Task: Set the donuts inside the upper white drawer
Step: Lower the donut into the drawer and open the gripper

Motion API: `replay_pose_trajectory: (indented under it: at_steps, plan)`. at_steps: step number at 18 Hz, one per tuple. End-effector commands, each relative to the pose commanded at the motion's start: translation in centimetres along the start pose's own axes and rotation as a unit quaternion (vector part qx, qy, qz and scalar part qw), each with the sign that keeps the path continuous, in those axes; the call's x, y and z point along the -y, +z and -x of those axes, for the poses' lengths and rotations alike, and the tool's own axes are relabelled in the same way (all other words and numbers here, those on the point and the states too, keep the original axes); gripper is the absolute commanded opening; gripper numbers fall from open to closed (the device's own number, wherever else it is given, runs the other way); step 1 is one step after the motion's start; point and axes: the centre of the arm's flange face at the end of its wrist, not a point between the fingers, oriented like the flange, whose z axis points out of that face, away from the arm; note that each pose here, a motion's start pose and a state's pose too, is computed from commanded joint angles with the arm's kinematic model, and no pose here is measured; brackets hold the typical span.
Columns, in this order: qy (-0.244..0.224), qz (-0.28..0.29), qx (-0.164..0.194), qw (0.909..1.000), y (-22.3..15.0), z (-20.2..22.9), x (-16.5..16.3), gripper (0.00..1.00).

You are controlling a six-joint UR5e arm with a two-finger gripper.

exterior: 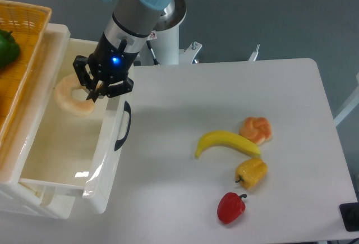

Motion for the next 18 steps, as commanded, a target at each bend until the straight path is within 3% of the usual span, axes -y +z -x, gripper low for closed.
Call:
replay_pose_trajectory:
  at_steps: [1,5,18]
  plan:
    - [0.002,0.002,-0.001,1.0,0.2,-0.2,0.0,0.33]
    - [0.002,0.002,-0.001,1.0,0.3,-0.1,0.0,0.41]
    - [0.003,-0.009,0.004,1.0,-1.0,-0.4,0.0,0.46]
